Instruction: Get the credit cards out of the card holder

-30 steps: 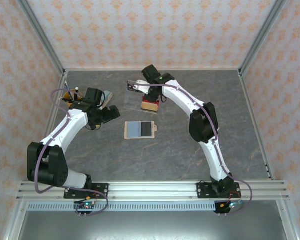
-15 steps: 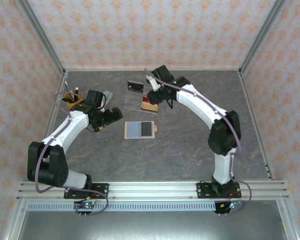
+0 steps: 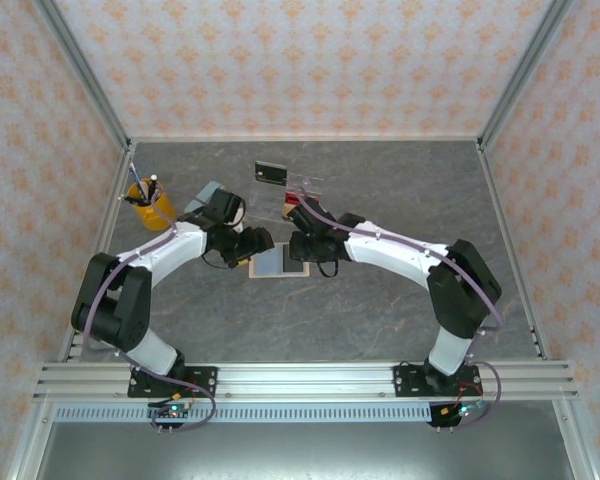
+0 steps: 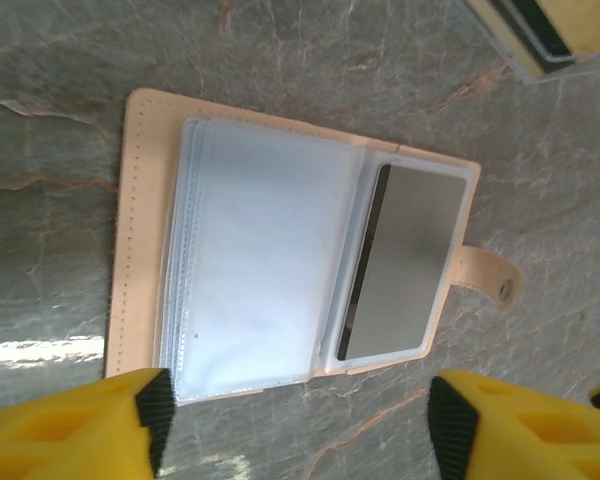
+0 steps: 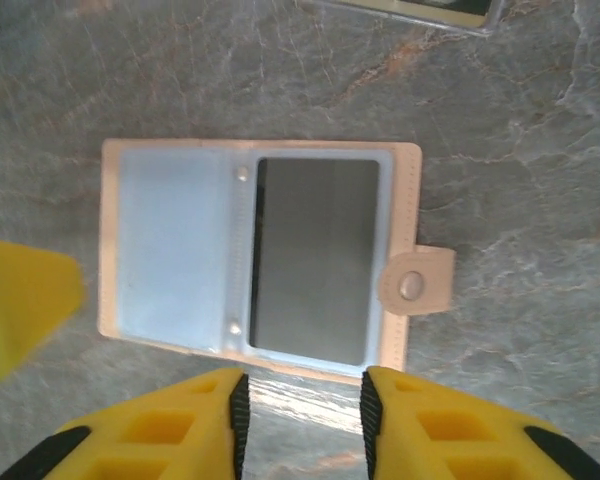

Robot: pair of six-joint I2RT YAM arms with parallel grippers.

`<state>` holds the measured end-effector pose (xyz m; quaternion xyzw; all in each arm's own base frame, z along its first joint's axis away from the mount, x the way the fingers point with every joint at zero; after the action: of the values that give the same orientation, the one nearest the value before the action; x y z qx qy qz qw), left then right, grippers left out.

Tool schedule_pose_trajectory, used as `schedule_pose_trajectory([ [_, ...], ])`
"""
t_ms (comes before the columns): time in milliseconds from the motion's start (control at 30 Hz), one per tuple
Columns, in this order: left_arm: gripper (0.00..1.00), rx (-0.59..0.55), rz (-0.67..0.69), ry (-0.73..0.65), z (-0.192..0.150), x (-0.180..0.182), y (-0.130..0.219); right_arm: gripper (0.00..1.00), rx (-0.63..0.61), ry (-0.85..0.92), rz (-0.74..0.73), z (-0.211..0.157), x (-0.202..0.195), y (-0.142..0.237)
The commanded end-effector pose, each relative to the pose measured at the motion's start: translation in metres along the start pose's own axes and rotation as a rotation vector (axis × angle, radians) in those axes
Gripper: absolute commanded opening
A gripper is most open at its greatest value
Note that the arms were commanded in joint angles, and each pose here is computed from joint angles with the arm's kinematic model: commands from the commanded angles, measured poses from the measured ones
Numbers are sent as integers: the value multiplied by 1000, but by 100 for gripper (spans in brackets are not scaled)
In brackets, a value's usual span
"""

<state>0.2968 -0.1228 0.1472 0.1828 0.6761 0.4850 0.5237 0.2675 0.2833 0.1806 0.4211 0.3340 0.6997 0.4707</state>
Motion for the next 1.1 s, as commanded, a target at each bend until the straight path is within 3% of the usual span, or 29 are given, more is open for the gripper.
schedule_pose_trajectory([
  [0, 64, 12, -58, 9, 1, -8, -8, 33, -55, -112, -69, 7, -2, -17],
  [267, 37, 41, -78, 7, 1, -17, -19, 13, -11, -90, -116, 11, 2, -47],
  [667, 24, 107, -104, -8, 0, -30, -41, 23, 15, -103, -178, 4, -11, -63],
  [1067, 19, 127, -66, 0, 7, -30, -58, 20, 67, -152, -135, -5, -26, -78],
])
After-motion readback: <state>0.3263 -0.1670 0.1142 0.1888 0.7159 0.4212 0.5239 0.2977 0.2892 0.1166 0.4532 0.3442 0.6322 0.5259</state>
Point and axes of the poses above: each hand's point on the last joint's axis, 136 mm out from that joint toward the fingers, its own y axis back along the fingers, its own x axis along the line the jaws close on, z = x × y, the point moved 9 cm from there along y, back along the fingers, and after that the axes turned 7 degrees about y, right-handed, at the moved point
